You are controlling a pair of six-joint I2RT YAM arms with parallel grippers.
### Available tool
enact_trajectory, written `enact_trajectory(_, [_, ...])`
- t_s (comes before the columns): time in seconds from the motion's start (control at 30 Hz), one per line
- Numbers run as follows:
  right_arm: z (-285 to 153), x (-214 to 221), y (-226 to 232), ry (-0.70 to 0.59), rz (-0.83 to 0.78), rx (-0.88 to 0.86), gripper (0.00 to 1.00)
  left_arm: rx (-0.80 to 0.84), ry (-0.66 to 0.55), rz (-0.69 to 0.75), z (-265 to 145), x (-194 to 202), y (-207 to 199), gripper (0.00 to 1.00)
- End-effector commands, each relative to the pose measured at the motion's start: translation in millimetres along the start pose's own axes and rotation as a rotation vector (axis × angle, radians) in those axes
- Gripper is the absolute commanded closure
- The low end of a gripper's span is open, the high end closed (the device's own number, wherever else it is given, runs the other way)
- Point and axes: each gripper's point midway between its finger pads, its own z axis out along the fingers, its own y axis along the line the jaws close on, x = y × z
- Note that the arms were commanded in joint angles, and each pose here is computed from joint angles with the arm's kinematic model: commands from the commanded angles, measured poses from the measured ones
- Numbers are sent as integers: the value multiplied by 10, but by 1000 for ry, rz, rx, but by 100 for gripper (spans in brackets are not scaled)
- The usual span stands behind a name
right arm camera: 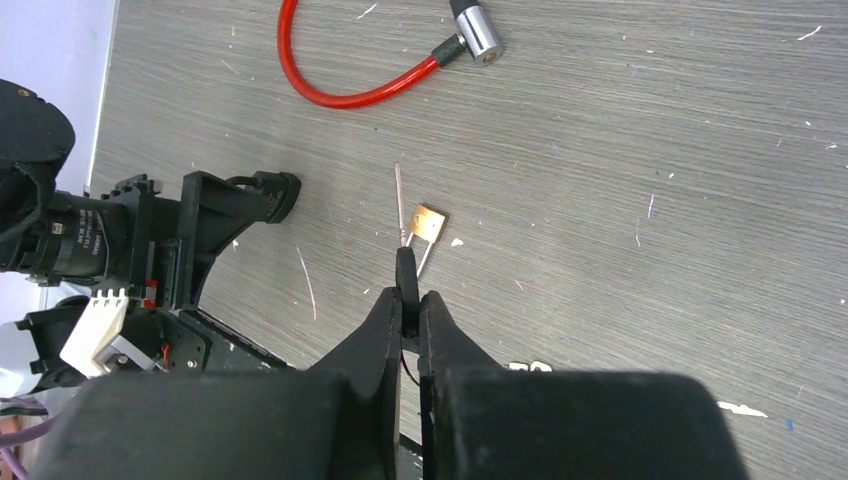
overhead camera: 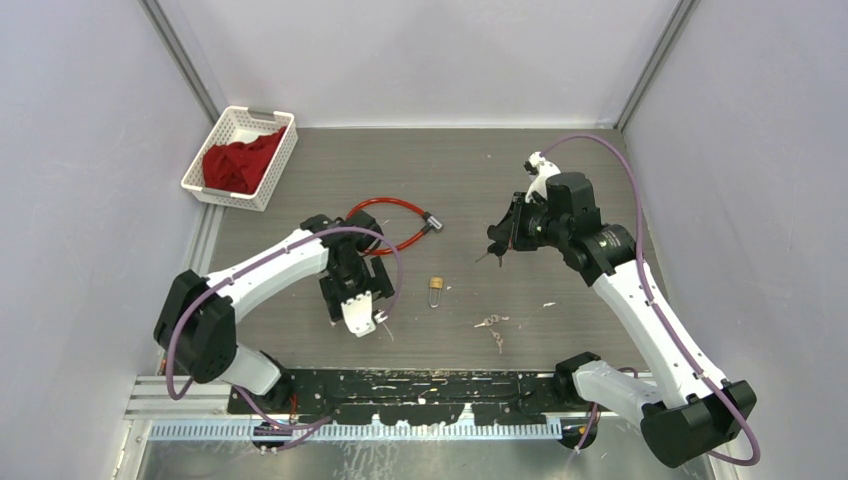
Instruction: Unlock with the key
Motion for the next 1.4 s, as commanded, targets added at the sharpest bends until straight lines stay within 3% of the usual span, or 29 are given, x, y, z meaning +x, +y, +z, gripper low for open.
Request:
enact_trajectory(0.0, [-105,-234,115,-76,-39,-25,99,-3,-48,91,71,-55,45,12])
enact_trajectory(0.73, [-114,-246,128,-75,-50,-30,99,-44,74,259,435,250,213,44])
enact_trajectory(1.07, [-89,-247,150,-71,-52,-45,99,-25,81,223,428,254,132,69])
enact_trajectory(1.17, [-87,-245,155,-70,-53,-49,99,-24,79,223,432,231,101,83])
enact_trajectory(1.23, [-86,-242,156,-69,-53,-50,99,-21,76,230,443,206,64,99])
enact_trajectory(1.37, [-76,-243,157,-68,-56,-52,99,-35,79,162,343,157,71,100])
